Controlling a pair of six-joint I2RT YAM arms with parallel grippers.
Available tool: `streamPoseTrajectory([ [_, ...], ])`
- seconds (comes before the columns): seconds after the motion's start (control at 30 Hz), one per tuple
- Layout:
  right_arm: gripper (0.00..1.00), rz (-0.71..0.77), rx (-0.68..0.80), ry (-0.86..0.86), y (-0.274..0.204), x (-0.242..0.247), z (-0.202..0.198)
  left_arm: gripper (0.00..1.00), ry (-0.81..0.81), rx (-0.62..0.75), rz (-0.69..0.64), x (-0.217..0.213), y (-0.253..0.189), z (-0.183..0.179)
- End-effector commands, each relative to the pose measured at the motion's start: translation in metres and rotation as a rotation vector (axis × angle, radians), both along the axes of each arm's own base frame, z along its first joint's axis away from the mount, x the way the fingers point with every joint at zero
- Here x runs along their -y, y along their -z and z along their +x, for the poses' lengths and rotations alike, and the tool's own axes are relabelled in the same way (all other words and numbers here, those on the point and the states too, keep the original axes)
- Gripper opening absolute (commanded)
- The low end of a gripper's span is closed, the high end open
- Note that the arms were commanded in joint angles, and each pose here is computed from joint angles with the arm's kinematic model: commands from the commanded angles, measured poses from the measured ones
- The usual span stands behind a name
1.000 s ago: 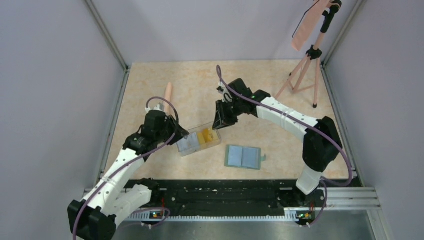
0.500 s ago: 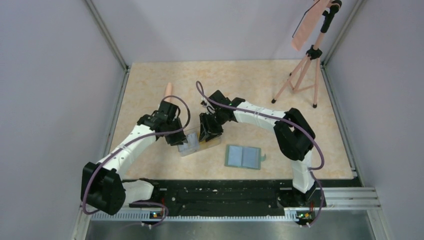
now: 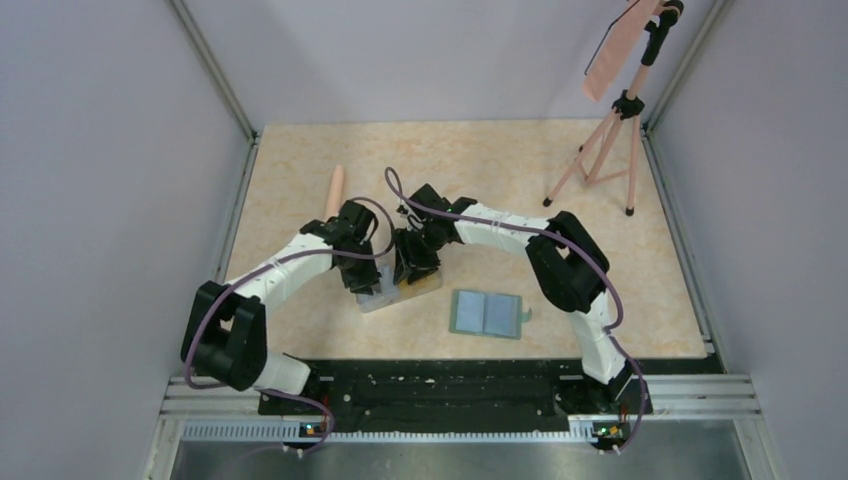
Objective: Put the credit cards into the card holder
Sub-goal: Pick up the credit card from the storage box.
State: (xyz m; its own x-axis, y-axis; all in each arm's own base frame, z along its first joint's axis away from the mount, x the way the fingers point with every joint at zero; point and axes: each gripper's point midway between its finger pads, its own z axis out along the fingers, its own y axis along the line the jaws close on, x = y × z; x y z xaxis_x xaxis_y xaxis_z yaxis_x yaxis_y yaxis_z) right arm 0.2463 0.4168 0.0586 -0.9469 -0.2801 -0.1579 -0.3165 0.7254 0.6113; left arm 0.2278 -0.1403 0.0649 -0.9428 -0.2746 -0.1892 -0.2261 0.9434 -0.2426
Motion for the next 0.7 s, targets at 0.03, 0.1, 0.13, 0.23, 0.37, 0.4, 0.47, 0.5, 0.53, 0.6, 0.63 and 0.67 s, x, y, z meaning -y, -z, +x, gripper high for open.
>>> streamPoseTrajectory([
  [0.03,0.44,0.018,0.021,0.003,-0.005,-0.013,0.006,0.27,-0.002,0.052,0.037,0.001,-0.001,0.023],
  [0.1,0.44,0.016,0.011,0.006,-0.001,-0.014,0.005,0.26,-0.006,0.047,0.044,0.002,0.003,0.026],
  [0.13,0.44,0.015,0.006,0.009,0.001,-0.015,0.006,0.25,-0.005,0.043,0.049,0.002,0.005,0.027],
  [0.23,0.44,0.014,-0.008,0.019,0.005,-0.016,0.006,0.24,-0.005,0.030,0.083,-0.001,0.011,0.029],
  [0.37,0.43,0.005,-0.030,0.030,0.012,-0.017,0.006,0.19,0.001,-0.003,0.117,-0.005,0.022,0.024],
  [0.4,0.42,0.007,-0.036,0.032,0.013,-0.018,0.005,0.17,0.003,-0.010,0.120,-0.005,0.024,0.022],
  [0.47,0.41,0.008,-0.050,0.034,0.017,-0.019,0.004,0.16,0.006,-0.025,0.127,-0.005,0.029,0.018],
  [0.5,0.40,0.009,-0.055,0.035,0.018,-0.020,0.004,0.15,0.005,-0.027,0.127,-0.005,0.030,0.018],
  [0.53,0.40,0.006,-0.060,0.036,0.020,-0.020,0.004,0.14,0.006,-0.031,0.126,-0.005,0.031,0.016],
  [0.6,0.39,0.003,-0.069,0.038,0.024,-0.020,0.003,0.13,0.006,-0.033,0.124,-0.004,0.032,0.015],
  [0.63,0.37,0.004,-0.073,0.039,0.025,-0.020,0.003,0.13,0.008,-0.034,0.124,-0.004,0.032,0.015],
  [0.67,0.36,0.004,-0.080,0.040,0.027,-0.021,0.002,0.12,0.009,-0.037,0.125,-0.004,0.033,0.014],
])
